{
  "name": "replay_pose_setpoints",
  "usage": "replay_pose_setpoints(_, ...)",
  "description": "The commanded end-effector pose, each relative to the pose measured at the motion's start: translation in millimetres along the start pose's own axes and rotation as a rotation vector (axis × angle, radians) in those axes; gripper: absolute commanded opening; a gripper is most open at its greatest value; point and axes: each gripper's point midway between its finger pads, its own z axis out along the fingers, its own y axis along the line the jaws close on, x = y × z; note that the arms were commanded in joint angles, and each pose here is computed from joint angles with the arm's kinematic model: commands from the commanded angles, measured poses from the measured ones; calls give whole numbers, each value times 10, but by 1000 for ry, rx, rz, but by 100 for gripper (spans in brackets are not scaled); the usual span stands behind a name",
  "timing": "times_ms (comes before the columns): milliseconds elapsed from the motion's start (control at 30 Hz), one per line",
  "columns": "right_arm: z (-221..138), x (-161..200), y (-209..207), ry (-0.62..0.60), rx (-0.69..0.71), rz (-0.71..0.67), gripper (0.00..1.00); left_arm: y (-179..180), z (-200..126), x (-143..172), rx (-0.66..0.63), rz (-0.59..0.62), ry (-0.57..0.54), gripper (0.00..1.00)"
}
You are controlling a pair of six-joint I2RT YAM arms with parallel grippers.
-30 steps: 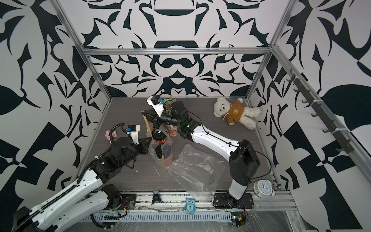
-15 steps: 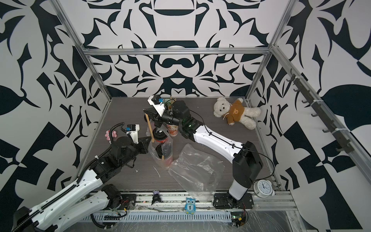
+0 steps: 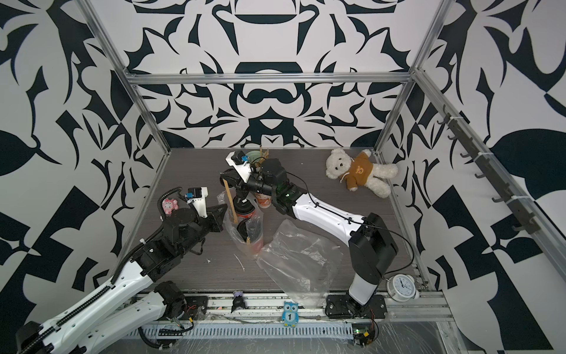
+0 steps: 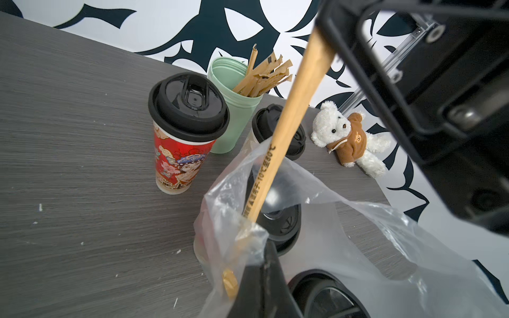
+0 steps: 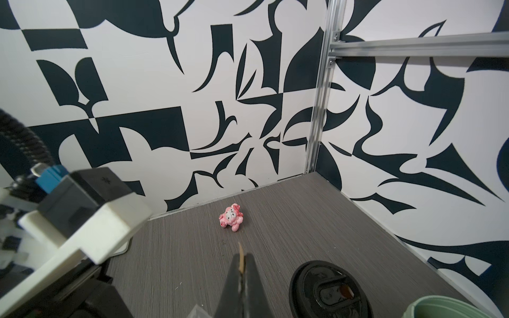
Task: Pack milk tea into plastic carrier bags
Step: Place the straw in the plastic carrier bag.
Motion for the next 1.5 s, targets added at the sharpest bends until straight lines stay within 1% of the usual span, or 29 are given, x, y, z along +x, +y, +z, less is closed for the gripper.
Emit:
replay_pose_setpoints(0, -14, -145, 9, -61, 1, -7, 0, -94, -57, -214, 21, 0, -63, 0)
replay_pose_setpoints(533, -21, 187, 70, -3, -31, 29, 0, -182, -113, -389, 49, 13, -121, 0)
replay_pose_setpoints(800, -46, 386, 75, 18, -27, 90, 0, -157, -66, -325, 38, 11, -98, 0)
replay_pose_setpoints(1267, -31, 676, 110, 67, -42, 200, 0, -134, -82, -308, 33, 10, -96, 0)
replay_pose_setpoints(1300, -33, 690, 117, 74, -42, 202, 3, -131, -80, -307, 32, 10, -96, 0)
replay_pose_setpoints(1400, -58, 660, 131, 80, -43, 197, 21, -133, -79, -302, 34, 8, -96, 0)
replay_pose_setpoints(1467, -84, 599, 142, 74, -41, 188, 29, -132, -74, -292, 35, 8, -93, 0)
